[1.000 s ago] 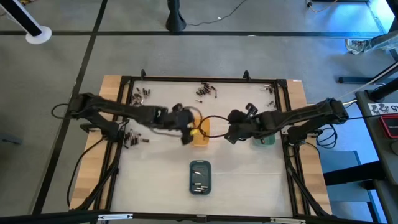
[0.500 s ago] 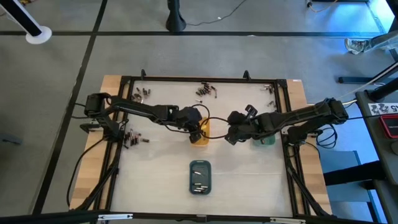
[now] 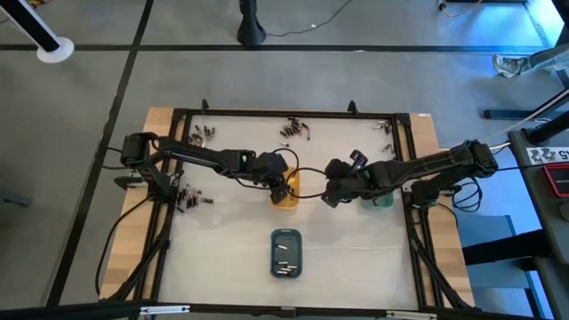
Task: Sort batteries
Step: Put the black battery into the yellow bin
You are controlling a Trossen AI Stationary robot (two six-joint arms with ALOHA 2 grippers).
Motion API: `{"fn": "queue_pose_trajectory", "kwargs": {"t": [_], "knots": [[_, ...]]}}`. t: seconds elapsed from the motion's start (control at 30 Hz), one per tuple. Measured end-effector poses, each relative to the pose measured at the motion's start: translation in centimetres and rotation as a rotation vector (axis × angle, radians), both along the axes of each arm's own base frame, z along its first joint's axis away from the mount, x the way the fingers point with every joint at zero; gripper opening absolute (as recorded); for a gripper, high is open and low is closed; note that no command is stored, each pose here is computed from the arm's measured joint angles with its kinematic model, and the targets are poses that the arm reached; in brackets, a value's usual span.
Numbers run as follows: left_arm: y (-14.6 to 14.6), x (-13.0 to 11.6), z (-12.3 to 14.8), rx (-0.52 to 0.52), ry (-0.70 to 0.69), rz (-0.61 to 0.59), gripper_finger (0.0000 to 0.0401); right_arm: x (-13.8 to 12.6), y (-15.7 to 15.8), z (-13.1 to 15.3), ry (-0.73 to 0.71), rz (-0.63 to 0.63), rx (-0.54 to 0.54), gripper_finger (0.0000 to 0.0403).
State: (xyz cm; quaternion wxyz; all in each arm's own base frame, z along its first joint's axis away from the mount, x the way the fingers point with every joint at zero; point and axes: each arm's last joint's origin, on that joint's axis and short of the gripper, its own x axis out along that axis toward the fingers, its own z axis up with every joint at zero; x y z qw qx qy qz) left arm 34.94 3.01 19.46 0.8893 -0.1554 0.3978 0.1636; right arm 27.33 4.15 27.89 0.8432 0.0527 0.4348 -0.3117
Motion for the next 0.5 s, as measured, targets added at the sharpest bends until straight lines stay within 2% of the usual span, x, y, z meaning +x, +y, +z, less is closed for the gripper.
{"fn": "queue_pose_trajectory", "kwargs": {"t": [0.33, 0.5], "knots": [[1.04, -0.22, -0.09, -0.026, 0.008, 0.061, 0.0287, 0.19, 0.08, 0.06, -0.019, 0.007, 0.020, 0.0080], [0.81, -0.63, 0.34, -0.008, 0.033, 0.018, 0.0299, 0.19, 0.08, 0.06, -0.019, 0.007, 0.020, 0.0080]]}}
